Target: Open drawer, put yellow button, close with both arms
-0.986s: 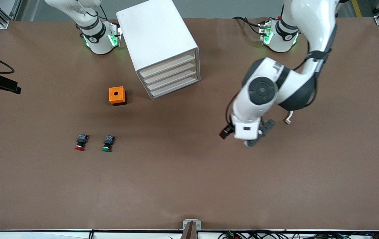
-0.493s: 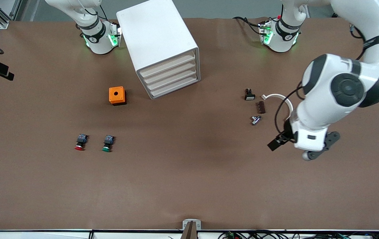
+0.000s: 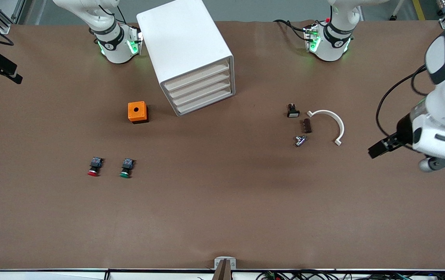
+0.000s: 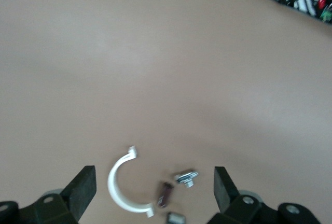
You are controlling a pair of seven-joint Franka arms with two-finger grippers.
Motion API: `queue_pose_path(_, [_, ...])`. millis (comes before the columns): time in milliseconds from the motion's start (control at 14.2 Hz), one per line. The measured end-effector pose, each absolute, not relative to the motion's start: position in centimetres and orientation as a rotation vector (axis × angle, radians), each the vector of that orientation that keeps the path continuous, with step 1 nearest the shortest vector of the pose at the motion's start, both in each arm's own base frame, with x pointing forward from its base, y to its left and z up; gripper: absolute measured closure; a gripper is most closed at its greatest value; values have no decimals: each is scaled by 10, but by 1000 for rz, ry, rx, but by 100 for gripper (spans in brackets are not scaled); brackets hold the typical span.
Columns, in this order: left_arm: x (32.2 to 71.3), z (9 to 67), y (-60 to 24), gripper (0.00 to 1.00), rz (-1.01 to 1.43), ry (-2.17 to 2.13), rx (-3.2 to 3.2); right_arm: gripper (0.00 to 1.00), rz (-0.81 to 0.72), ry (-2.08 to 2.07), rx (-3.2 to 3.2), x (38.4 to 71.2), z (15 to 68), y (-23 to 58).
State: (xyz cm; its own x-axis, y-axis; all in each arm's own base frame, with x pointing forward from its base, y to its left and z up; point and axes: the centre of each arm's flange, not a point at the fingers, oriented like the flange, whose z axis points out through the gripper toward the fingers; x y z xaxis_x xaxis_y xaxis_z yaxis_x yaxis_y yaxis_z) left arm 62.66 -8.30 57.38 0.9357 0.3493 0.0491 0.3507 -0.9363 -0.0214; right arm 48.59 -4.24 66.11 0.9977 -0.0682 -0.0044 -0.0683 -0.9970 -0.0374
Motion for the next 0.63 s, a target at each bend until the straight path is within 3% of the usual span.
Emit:
queue_pose_path(352, [573, 625, -54, 0, -11, -329, -3047, 0, -1, 102, -3108, 485, 661, -42])
queue_pose_path(634, [546, 635, -21, 0, 22, -201, -3085, 0, 14, 105, -3129, 484, 660, -44])
